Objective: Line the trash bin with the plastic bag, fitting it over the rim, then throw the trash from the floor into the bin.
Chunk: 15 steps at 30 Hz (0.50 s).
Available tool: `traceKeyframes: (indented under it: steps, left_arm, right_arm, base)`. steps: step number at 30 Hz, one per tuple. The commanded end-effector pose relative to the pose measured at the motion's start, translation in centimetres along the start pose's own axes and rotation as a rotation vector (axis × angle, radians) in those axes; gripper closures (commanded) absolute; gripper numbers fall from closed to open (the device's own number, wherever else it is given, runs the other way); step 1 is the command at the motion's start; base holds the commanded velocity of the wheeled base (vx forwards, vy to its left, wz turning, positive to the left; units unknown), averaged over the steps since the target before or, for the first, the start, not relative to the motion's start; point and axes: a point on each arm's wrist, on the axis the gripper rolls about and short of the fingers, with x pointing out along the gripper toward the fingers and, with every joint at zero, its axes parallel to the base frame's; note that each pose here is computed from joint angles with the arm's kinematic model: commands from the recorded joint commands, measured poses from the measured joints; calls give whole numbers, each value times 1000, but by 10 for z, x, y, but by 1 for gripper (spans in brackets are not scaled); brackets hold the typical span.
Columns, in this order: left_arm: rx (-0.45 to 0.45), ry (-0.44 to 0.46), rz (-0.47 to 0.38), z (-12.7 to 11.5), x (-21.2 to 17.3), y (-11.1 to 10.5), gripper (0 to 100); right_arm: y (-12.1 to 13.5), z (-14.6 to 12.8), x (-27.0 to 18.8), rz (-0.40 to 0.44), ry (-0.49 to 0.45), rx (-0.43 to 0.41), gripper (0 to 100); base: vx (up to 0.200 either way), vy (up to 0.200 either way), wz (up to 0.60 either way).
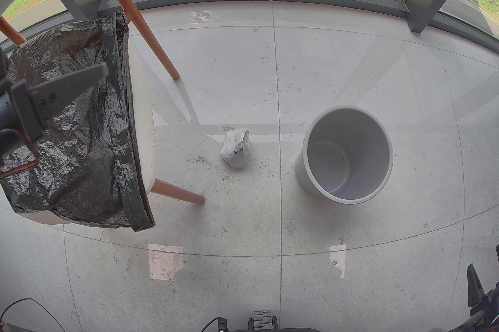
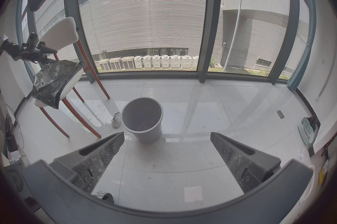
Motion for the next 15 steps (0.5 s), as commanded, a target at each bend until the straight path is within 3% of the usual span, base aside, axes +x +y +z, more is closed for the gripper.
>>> traceKeyframes:
  steps: [1,8,12,15]
  left_arm:
    - [-33,109,118,-17,34,11,0]
    - [-34,116,211,-13,46,16,0]
    - [-41,209,288,-21,45,18,0]
    - [-43,230,308,-24,48,21,0]
  right_arm:
    - [0,-5,1,0,11,0,0]
    - [0,-5,1,0,11,0,0]
    - [0,-5,1,0,11,0,0]
    - [0,-5,1,0,11,0,0]
  base:
    - [0,0,0]
    - [0,0,0]
    - [0,0,0]
    - [0,0,0]
